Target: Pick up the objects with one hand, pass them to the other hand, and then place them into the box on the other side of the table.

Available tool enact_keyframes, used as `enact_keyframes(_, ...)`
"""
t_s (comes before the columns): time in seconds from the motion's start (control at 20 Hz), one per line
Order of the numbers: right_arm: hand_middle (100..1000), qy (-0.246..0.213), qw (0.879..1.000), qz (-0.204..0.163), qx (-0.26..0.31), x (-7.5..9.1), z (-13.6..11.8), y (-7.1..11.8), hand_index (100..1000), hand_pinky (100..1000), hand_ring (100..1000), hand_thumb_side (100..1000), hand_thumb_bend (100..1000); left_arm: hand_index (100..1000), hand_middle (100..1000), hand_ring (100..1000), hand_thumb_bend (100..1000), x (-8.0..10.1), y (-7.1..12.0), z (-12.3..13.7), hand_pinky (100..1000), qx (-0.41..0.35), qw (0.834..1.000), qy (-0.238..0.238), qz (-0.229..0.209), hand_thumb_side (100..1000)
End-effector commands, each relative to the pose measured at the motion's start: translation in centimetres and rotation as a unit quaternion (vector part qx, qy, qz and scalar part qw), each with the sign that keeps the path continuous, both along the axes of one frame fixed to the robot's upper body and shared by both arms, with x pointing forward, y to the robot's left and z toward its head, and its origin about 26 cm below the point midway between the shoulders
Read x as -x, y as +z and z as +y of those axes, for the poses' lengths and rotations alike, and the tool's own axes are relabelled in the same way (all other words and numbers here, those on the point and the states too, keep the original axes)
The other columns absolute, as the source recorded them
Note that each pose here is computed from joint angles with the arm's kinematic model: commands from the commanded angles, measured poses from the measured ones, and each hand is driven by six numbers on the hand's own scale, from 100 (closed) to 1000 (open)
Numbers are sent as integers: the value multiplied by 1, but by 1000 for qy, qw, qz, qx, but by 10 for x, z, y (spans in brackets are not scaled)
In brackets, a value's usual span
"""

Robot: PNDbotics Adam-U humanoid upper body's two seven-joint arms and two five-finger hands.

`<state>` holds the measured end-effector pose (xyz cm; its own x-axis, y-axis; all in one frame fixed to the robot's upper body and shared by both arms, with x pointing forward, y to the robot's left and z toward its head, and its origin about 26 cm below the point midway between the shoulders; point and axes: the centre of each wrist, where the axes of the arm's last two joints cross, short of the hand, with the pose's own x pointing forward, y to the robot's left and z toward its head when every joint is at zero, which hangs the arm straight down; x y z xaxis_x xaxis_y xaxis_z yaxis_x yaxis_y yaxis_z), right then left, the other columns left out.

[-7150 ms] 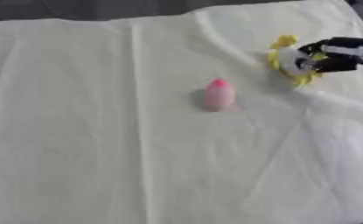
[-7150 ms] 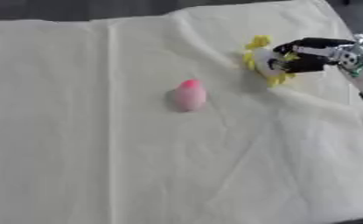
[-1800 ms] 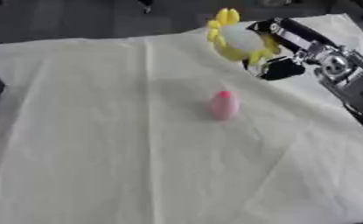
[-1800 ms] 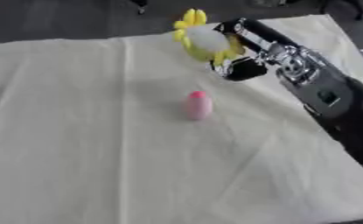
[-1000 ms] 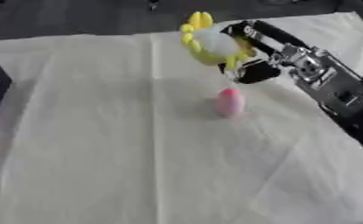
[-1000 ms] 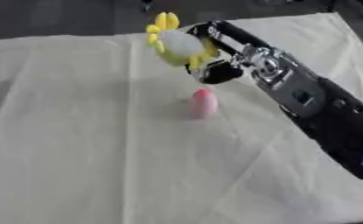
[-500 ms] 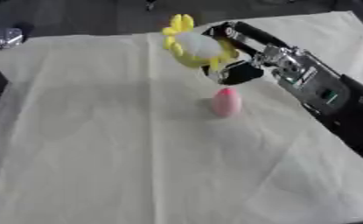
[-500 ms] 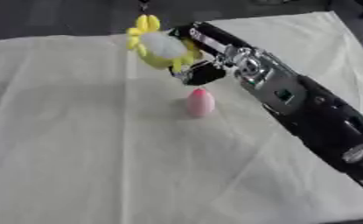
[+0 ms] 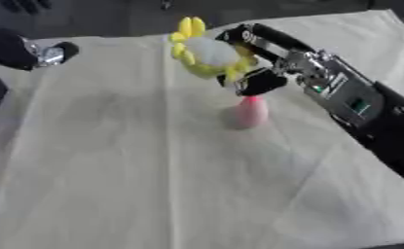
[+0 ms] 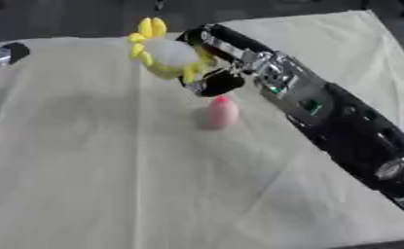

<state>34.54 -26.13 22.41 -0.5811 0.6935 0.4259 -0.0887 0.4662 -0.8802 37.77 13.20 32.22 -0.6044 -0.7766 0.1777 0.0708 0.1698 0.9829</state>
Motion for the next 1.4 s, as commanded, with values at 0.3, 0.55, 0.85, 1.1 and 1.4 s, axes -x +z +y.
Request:
enact_keyframes(0.3,460,17,1000,-21,-17,5,14,12,573,782,525,100,100,870,731,755,525,1,4,-24,805,-7,999,-5,-33,244)
enact_keyframes(0.55,461,32,999,-31,-11,13,18,13,574,784,526,100,100,868,733,758,588,-2,-1,-34,807,-12,999,-11,-41,232)
enact_keyframes(0.85,461,56,998,-35,-4,25,26,18,574,783,526,100,100,866,730,755,599,-10,-10,-45,806,-13,999,-13,-38,243)
enact_keyframes(1.1,462,60,997,-38,3,26,29,18,575,785,527,100,100,867,730,755,613,-10,-15,-58,805,-14,999,-28,-38,239)
enact_keyframes(1.4,461,65,997,-40,6,26,31,18,574,785,525,100,100,865,727,753,644,-13,-20,-65,804,-8,999,-30,-25,317)
